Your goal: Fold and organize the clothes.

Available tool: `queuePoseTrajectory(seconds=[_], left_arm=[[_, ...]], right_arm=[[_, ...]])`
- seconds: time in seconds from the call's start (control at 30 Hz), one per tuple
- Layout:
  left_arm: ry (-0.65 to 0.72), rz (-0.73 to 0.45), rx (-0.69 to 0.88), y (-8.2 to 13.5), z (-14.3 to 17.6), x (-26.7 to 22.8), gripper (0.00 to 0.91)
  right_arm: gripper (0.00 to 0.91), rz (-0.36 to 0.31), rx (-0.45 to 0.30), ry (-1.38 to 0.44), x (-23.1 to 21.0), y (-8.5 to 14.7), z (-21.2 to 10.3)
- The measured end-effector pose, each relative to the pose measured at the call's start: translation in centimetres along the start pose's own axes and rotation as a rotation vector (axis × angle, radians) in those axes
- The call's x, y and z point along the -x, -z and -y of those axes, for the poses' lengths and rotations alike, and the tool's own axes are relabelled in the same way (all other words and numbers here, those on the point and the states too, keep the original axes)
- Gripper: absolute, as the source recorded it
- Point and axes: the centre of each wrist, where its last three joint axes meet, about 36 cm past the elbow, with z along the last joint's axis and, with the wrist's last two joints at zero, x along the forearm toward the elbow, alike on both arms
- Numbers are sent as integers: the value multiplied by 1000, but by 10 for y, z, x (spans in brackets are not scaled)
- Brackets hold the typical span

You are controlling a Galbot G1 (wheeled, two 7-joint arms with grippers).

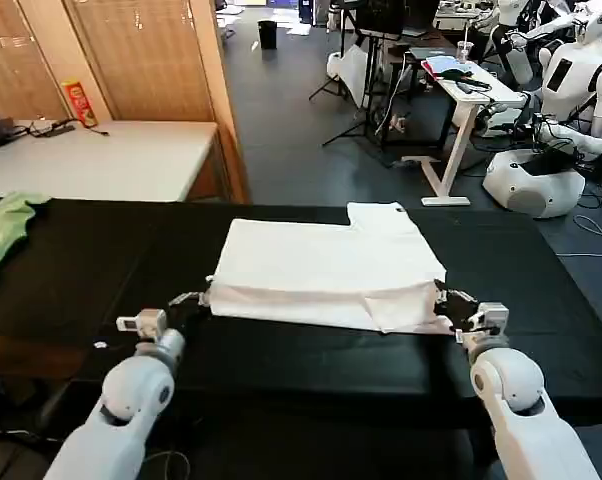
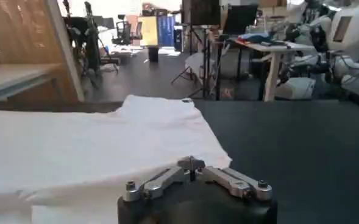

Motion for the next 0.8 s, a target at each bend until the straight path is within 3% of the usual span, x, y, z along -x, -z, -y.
queuePoseTrajectory(seconds=[0.23, 0.43, 0.47, 0.5, 0.67, 0.77, 0.8], left_arm=[[-9, -17, 13, -4, -2, -11, 878], [-46, -42, -13, -9, -2, -27, 878], [-48, -50, -17, -12, -3, -29, 878], [-49, -58, -21, -15, -4, -31, 878], [-55, -92, -41, -25, -8, -36, 878], [-54, -104, -43, -29, -9, -40, 692], [-53, -107, -44, -30, -10, -41, 585]], right_arm=[[878, -3, -27, 3, -40, 1, 1], [878, -55, -15, -9, -60, -21, 7], [848, -60, -12, -10, -62, -24, 7], [751, -66, -10, -12, -63, -26, 7], [644, -92, 1, -13, -67, -38, 4], [517, -103, 6, -16, -67, -43, 4], [449, -107, 8, -18, -67, -45, 4]])
